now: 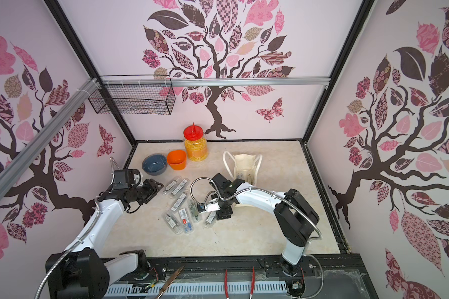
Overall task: Put the compass set into the canvas bag
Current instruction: Pick up the compass set at the center of the board.
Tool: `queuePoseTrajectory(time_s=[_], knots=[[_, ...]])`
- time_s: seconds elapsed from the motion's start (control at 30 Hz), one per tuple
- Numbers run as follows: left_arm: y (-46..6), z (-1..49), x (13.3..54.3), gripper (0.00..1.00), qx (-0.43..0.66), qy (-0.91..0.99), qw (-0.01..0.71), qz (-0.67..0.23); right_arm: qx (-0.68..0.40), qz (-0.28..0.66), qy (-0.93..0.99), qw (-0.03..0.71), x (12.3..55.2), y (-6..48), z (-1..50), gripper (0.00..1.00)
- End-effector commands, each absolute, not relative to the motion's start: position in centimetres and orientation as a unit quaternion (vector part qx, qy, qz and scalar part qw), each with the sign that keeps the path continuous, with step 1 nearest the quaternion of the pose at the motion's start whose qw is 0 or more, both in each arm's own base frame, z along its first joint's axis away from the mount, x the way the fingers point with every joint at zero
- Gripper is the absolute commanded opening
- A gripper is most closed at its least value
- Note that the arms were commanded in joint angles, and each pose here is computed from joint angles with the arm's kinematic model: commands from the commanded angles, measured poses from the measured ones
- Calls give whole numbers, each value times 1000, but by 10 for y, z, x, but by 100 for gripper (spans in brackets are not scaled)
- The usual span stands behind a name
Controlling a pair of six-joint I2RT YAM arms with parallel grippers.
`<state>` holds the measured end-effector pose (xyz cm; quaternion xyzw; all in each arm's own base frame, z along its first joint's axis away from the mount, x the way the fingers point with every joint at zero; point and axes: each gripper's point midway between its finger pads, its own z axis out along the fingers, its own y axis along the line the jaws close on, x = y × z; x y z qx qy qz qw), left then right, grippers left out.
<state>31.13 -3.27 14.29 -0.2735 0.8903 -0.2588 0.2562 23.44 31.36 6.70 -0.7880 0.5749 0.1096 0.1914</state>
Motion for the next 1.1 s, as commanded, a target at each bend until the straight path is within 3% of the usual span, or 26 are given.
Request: queuePoseTrajectory(time_s=[0.0, 0.47, 0.83, 1.07], knots=[[-30, 144, 313, 58, -268, 893, 263, -250, -786, 127, 573, 196, 237, 325, 59, 79], [-31, 140, 312, 58, -271, 891, 259, -255, -785, 125, 583, 169, 232, 328, 30, 85], [-30, 142, 309, 58, -270, 891, 264, -250, -725, 130, 650, 188, 250, 345, 30, 80], [-31, 142, 307, 58, -269, 892, 263, -252, -651, 90, 738, 154, 274, 342, 23, 75]])
